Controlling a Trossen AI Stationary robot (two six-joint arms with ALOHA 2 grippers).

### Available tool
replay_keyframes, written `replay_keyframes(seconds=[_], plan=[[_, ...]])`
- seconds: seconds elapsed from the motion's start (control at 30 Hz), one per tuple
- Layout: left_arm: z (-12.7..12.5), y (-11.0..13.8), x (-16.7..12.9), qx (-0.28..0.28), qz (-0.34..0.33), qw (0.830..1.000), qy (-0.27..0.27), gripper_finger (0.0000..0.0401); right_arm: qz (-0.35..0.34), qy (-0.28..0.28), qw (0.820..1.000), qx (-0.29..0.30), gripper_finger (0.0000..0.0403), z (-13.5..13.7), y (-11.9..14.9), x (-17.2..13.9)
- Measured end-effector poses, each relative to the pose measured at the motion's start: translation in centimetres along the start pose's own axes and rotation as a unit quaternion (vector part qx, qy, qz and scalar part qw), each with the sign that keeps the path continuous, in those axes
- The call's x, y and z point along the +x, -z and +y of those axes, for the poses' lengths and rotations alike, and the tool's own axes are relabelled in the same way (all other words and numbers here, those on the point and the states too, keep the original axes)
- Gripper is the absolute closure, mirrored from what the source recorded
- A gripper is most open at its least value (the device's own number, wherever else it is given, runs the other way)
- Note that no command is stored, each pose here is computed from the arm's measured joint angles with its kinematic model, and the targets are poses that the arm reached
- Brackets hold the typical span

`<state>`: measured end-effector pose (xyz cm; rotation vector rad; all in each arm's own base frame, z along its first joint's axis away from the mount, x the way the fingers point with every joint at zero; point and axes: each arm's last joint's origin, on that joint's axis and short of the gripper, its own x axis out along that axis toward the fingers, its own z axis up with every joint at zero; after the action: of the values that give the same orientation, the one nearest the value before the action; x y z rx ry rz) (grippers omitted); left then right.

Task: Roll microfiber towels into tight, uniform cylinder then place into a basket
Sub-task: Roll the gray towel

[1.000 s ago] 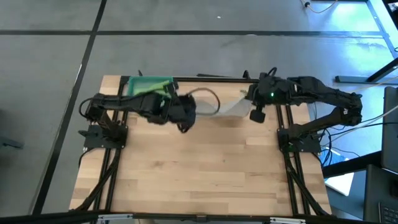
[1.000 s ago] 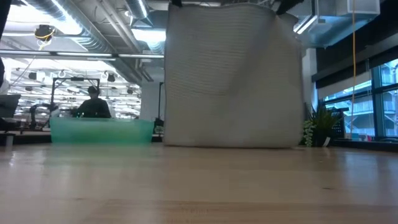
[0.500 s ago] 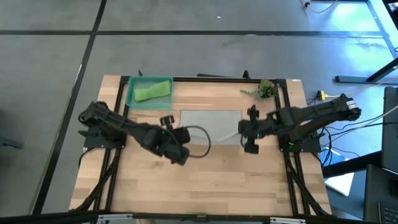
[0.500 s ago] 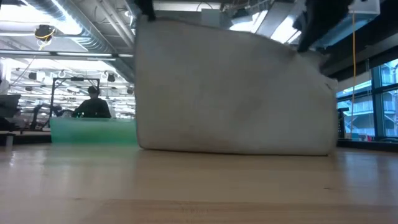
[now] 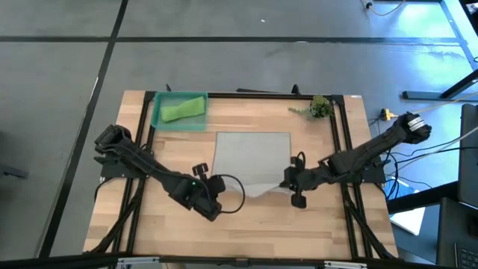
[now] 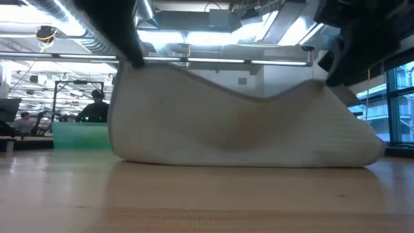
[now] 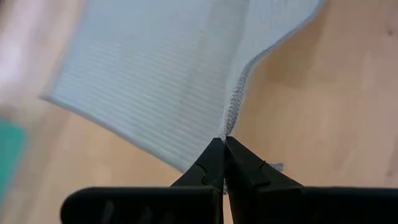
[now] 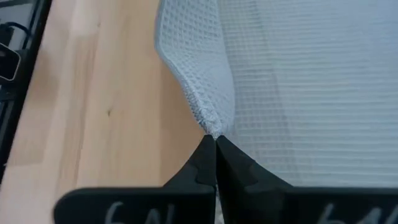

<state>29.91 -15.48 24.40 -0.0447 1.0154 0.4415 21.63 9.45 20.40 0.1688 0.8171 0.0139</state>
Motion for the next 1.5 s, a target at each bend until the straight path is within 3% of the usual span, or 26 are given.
replay_keyframes(seconds=[0.3, 0.7, 0.93, 1.07, 1.5], plan=[[-0.4, 1.9, 1.7, -0.016, 0.012, 1.000, 0.015, 0.0401, 0.003, 0.014, 0.999, 0.050, 0.0403, -0.2, 2.0, 0.7], [3.9, -0.8, 5.0, -0.018, -0.011, 0.994, -0.109, 0.0401, -0.002, 0.161, 0.987, 0.016, 0.0403, -5.3, 0.8, 1.4], [7.4, -0.7, 7.9, -0.046, 0.016, 0.984, -0.169, 0.0401, -0.001, 0.241, 0.970, 0.020, 0.0403, -8.0, 0.3, 1.4], [9.1, -1.0, 9.1, -0.059, -0.005, 0.975, -0.214, 0.0401, 0.013, 0.265, 0.964, 0.031, 0.0403, -9.4, 0.3, 1.5], [11.4, -2.2, 11.2, -0.072, -0.036, 0.971, -0.227, 0.0401, 0.054, 0.325, 0.944, 0.026, 0.0403, -12.3, 0.5, 2.7]])
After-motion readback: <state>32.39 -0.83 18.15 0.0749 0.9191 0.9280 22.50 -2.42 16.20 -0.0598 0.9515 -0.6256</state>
